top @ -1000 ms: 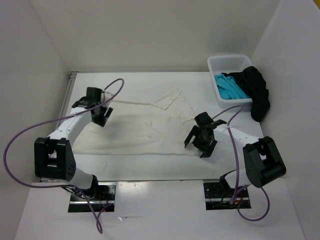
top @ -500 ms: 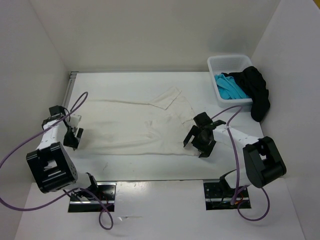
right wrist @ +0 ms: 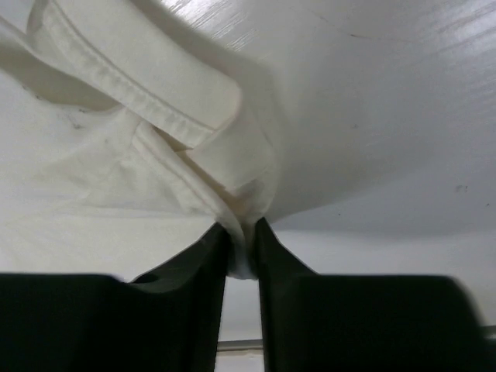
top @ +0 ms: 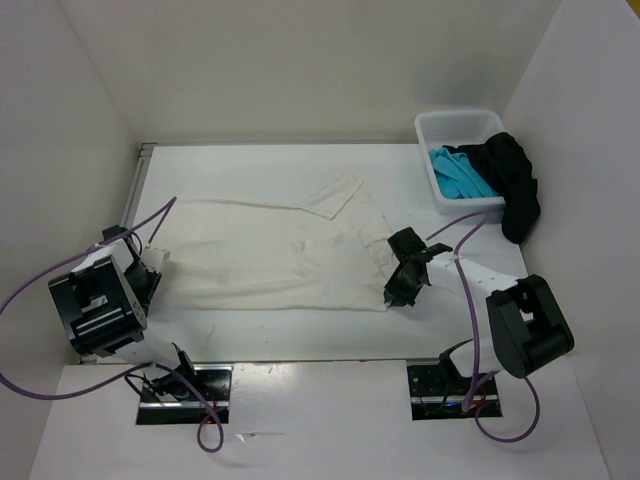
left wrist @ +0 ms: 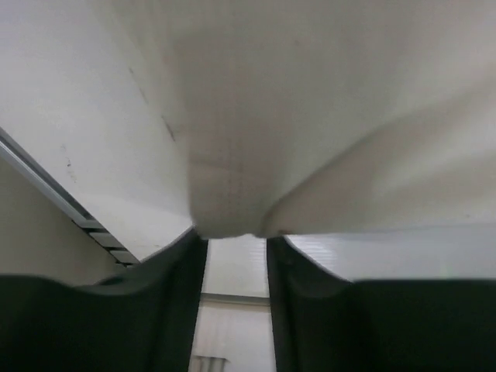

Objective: Fold and stack the t-shirts

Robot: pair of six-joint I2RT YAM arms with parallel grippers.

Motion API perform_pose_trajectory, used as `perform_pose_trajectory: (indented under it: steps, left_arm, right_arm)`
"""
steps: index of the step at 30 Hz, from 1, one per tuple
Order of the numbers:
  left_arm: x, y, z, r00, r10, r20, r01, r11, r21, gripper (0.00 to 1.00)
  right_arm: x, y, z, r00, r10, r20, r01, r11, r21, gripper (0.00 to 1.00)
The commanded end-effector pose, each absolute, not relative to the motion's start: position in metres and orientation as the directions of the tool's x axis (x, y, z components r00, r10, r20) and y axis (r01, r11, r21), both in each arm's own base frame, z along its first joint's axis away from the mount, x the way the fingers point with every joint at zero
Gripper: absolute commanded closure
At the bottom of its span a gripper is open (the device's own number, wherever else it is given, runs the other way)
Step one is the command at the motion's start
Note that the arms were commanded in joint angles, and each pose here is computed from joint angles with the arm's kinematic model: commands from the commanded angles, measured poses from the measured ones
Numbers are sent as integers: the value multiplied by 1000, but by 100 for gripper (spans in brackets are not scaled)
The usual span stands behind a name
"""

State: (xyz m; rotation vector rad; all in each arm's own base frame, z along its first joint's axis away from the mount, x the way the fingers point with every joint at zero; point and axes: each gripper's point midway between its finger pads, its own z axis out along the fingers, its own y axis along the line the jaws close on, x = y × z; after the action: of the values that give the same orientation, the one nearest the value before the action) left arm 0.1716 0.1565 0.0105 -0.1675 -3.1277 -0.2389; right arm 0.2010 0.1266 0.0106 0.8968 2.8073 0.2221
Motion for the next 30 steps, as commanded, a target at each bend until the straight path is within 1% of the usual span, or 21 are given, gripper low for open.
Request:
perform_pose_trajectory:
  steps: [1,2,3,4,7,10,12,13,17,19,21,24,25,27,28,29,30]
  left_arm:
    - [168,147,-8,-991,134,18,135,987,86,69]
    - [168,145,-11,-991,134,20,135,988,71,89]
    - [168,145,-11,-991,134,20,135,988,71,96]
    - [168,145,-11,-991,134,20,135,988,71,100]
    - [161,143,-4,-986,161,41,164,984,67,100]
    - [148,146,17,-977,210,40,213,970,120,100]
    - [137,144,27,-970,235,64,242,962,129,100]
    - [134,147,36,-965,255,63,262,952,159,100]
    - [108,144,49,-944,290,156,313,938,149,100]
    - [96,146,49,-932,300,202,333,929,159,100]
    - [91,148,49,-918,321,233,361,919,160,100]
    - [84,153,52,-913,314,261,365,913,181,100]
    - [80,151,50,-905,324,274,376,912,164,100]
    - [76,154,49,-893,323,313,384,910,158,100]
    - [78,155,47,-893,323,313,384,910,158,100]
    - [75,157,48,-894,311,321,376,912,164,100]
    - [73,157,47,-894,305,328,369,916,154,100]
  right_arm:
    - [203,124,7,-790,590,-165,559,804,203,87]
    - [204,124,10,-788,591,-170,557,803,211,100]
    - [203,126,10,-791,590,-161,555,803,217,100]
    - [203,126,10,-791,590,-161,555,803,217,100]
    - [193,132,13,-796,592,-127,560,799,218,100]
    - [169,132,22,-811,572,-123,552,817,164,100]
    - [151,143,33,-841,526,-126,505,848,163,100]
    - [146,150,39,-827,552,-108,530,830,174,100]
    - [118,149,53,-831,551,-73,538,831,140,100]
    - [112,153,62,-833,548,-78,529,830,177,100]
    - [106,150,70,-812,580,-65,559,805,196,100]
    - [99,142,77,-789,610,-72,590,786,186,95]
    - [99,144,83,-786,614,-74,587,779,222,89]
    - [91,147,87,-771,633,-69,604,762,233,83]
    - [86,146,87,-766,639,-74,611,759,226,78]
    - [79,149,88,-782,618,-79,589,775,227,55]
    - [74,151,88,-770,634,-68,608,762,222,35]
